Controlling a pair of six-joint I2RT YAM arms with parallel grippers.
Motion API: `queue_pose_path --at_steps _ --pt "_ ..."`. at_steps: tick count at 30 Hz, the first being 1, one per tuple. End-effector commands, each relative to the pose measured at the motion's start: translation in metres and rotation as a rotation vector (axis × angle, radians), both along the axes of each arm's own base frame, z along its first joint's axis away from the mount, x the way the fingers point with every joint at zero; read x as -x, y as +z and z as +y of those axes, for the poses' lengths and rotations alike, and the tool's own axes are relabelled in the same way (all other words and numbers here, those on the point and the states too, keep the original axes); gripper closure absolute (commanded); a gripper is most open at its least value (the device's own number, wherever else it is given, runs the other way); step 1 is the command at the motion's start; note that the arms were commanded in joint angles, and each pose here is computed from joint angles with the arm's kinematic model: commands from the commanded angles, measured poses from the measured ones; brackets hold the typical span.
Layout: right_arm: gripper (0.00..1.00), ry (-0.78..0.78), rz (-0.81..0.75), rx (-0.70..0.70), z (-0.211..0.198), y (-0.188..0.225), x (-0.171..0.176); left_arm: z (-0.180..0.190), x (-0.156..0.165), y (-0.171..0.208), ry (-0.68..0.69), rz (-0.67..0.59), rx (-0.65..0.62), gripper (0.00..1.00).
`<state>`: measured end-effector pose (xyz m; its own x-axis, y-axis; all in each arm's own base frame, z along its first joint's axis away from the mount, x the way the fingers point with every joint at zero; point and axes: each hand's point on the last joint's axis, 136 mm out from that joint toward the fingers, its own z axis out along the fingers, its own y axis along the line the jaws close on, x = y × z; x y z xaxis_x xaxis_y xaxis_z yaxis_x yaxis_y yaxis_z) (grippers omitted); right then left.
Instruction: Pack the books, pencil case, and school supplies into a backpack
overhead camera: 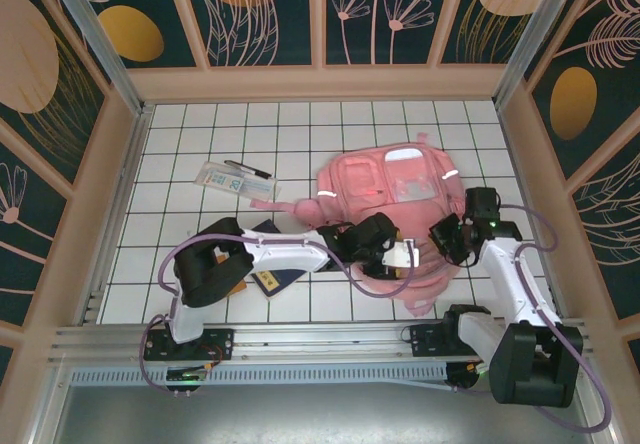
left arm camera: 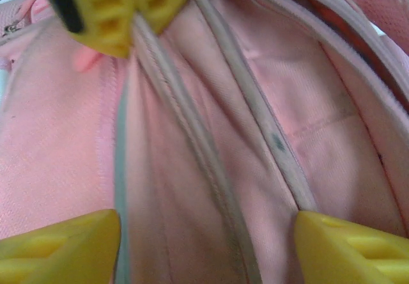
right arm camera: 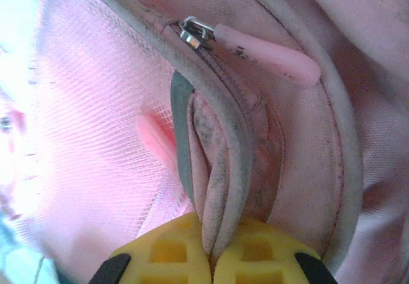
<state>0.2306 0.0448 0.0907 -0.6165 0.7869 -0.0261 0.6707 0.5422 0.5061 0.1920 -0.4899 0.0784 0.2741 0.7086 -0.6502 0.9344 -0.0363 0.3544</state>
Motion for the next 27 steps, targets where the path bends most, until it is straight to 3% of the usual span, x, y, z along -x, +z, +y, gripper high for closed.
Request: queue_pose_path --at_steps 1,5,7,10,13,16,19,23,27 --pt "1.0 0.058 -0.152 -0.096 0.023 0.053 -0.031 0.012 -0.011 0.008 0.037 -0.078 -0.01 0.27" --pt "1.0 0.017 -0.187 -0.159 0.03 0.077 -0.043 0.015 -0.048 0.014 0.189 -0.178 -0.025 0.26" --pt "1.0 -0.005 -0.185 -0.177 0.032 0.084 -0.045 0.013 -0.063 0.026 0.254 -0.167 0.022 0.33" --pt "1.0 -0.028 -0.185 -0.172 0.031 0.091 -0.047 0.014 -0.082 0.048 0.316 -0.128 0.111 0.65" --pt "1.0 -0.054 -0.186 -0.081 0.016 0.094 -0.05 0.018 -0.087 0.067 0.281 -0.124 0.149 0.98" --pt "0.98 -0.046 -0.215 -0.031 0.01 0.104 -0.055 0.021 -0.089 0.093 0.248 -0.16 0.167 1.0" --pt "0.71 0.03 -0.299 -0.04 0.017 0.125 -0.065 0.023 -0.091 0.131 0.198 -0.154 0.202 1.0" --pt "0.46 0.085 -0.39 0.002 0.014 0.149 -0.071 0.026 -0.108 0.171 0.179 -0.182 0.244 1.0" --pt "0.32 0.11 -0.423 0.073 0.003 0.156 -0.065 0.025 -0.129 0.185 0.17 -0.205 0.242 1.0"
